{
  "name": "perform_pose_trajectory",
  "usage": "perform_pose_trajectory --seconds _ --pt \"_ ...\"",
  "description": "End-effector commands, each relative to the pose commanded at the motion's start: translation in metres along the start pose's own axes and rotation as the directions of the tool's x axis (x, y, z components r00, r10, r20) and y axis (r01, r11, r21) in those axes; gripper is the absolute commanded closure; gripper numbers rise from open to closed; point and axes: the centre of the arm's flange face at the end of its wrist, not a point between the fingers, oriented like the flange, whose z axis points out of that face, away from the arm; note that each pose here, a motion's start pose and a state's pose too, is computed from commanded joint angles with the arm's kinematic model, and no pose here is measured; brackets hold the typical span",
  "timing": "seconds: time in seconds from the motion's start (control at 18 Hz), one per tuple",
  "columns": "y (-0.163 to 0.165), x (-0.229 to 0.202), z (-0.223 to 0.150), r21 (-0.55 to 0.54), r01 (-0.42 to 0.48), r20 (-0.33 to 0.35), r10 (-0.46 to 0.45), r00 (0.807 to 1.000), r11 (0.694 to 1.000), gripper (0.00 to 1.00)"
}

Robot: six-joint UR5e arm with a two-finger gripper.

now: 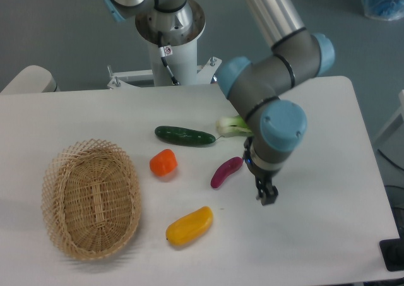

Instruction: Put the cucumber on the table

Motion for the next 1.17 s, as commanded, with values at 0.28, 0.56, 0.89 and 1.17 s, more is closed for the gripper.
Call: perform_pose_trajectory --seconds 0.28,0.56,0.89,1.17 --pt "-0.015 -0.020 0.007 0.000 0.137 0.013 -0.137 0.990 0.991 0.00" --pt "-0.037 -0.027 0.011 0.003 0.175 0.017 -0.175 0.984 0.984 0.00" --pt "-0.038 -0.028 0.015 0.000 0.172 0.013 -0.172 0.985 0.985 0.00" --pt "-0.039 -0.028 0.015 0.000 0.172 0.013 -0.172 0.985 0.985 0.00"
